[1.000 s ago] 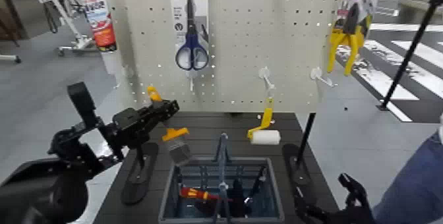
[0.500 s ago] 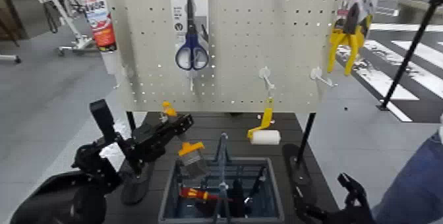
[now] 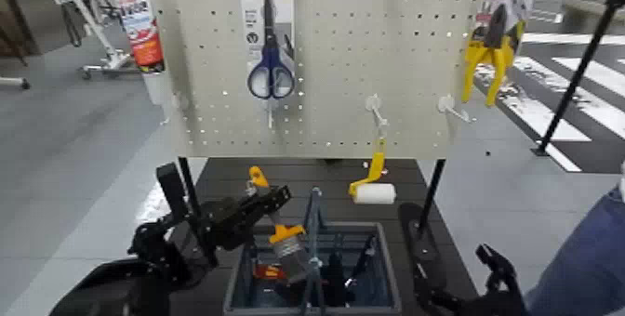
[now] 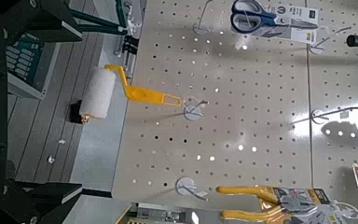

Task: Put the yellow paint brush into the crate.

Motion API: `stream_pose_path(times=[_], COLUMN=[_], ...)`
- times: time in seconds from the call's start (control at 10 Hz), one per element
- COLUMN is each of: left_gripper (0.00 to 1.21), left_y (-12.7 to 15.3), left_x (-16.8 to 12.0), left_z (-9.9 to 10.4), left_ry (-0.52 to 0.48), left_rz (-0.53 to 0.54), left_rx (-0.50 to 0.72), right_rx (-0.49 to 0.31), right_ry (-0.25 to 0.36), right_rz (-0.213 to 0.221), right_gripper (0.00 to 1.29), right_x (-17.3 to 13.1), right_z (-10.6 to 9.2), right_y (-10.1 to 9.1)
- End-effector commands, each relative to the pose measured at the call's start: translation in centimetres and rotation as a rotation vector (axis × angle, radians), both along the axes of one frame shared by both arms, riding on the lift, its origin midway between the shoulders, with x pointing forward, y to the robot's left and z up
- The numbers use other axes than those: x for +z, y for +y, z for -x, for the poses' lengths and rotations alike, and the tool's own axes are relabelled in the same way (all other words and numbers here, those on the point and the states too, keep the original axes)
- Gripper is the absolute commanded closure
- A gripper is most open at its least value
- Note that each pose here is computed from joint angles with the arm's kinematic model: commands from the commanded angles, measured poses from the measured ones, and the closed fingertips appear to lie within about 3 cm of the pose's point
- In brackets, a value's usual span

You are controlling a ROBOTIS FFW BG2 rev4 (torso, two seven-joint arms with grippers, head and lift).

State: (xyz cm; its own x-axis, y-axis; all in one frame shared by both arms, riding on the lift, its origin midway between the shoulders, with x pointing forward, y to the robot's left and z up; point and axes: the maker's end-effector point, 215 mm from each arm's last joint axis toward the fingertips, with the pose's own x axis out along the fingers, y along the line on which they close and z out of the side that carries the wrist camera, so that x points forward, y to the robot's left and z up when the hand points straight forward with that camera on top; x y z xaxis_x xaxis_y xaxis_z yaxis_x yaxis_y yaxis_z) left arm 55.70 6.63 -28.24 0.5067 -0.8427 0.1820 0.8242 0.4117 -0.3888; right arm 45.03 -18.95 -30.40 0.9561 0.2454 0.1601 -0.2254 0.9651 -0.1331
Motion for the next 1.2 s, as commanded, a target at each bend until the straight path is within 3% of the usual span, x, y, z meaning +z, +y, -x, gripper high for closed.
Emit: stream_pose_path(times=[0.1,0.2,0.3,0.4,0.5,1.2], left_gripper=[1.10,1.10,0.75,0.06,0.00,0.00], left_y=[-1.3,-1.8,-2.0,-2.0,-2.0,-1.6], left_x=[-2.7,-3.4,-3.8,-4.1,-4.2,-4.5], left_z=[0.6,0.8,0.9,0.9,0.9,0.8], left_ry=[0.057,0.074,0.090,0.093,0.096,0.075], left_rz=[-0.007,-0.009,-0.013,-0.024,-0.029,-0.077], left_rx=[-0.028,-0.037,-0.043,-0.045,-0.046,-0.025], right_rx=[0.000,0.000,0.000,0.002,0.002,-0.001], right_ry=[0.001,0.000,0.001,0.000,0.000,-0.004], right_rz=[0.001,0.001,0.001,0.003,0.003,0.002], right_gripper=[0.16,0.16,0.16,0.16,0.16,0.16], right_x=[-0.1,0.0,-0.1,0.0,0.0,0.0], right_z=[0.0,-0.1,0.0,-0.1,-0.1,0.1], right_y=[0.0,0.0,0.0,0.0,0.0,-0.2])
